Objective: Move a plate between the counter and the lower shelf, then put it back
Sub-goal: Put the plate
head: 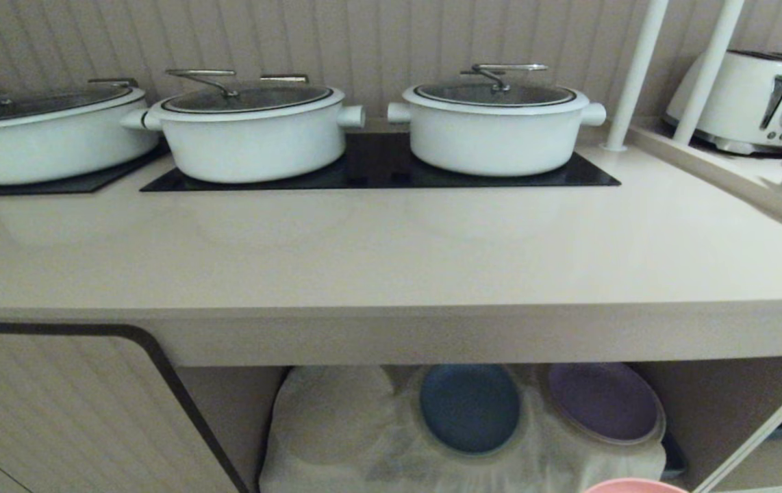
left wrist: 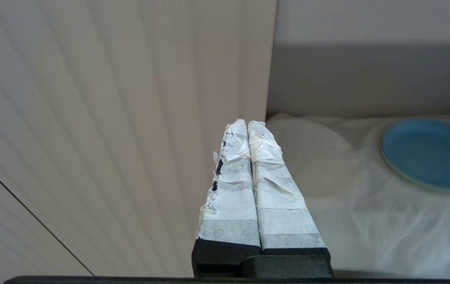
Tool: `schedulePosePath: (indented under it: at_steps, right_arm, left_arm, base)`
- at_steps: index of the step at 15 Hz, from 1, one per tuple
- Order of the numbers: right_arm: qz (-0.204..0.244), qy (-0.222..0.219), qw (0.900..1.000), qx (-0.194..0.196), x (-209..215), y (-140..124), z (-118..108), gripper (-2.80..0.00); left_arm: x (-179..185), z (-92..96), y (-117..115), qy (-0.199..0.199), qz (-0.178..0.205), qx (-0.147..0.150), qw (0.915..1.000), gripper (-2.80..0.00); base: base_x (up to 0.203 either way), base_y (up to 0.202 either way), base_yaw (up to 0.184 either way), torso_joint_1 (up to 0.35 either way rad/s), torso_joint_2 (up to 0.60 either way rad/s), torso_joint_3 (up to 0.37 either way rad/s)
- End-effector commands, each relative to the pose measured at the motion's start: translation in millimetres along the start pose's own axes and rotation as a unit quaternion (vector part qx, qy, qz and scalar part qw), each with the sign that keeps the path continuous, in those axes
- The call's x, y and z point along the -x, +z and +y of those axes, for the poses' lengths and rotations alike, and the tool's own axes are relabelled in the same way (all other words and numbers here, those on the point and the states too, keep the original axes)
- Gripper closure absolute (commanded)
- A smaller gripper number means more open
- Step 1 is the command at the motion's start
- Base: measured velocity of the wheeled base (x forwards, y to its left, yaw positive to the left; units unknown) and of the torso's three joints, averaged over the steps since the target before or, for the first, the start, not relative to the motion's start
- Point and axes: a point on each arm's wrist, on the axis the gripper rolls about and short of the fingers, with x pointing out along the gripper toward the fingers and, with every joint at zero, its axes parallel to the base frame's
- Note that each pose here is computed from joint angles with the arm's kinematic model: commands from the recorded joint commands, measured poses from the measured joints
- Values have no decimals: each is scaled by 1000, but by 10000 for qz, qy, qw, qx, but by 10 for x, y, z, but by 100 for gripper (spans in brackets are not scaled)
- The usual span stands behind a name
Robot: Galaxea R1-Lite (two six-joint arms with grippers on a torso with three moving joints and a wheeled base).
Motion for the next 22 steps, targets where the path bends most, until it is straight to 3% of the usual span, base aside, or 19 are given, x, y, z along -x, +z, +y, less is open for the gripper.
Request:
schedulePosePath:
  at_steps: [1, 22]
  right_arm:
    - [20, 3, 10000, -6, 0, 0, 1, 0]
    - [43, 8, 10000, 5, -2, -6, 0, 0]
  left_arm:
    - [0, 0, 0, 0, -3, -1, 10000, 0]
    - [0, 0, 0, 0, -3, -1, 10000, 0]
  base:
    - [0, 0, 0, 338, -481, -246]
    - [0, 0, 0, 263, -506, -250]
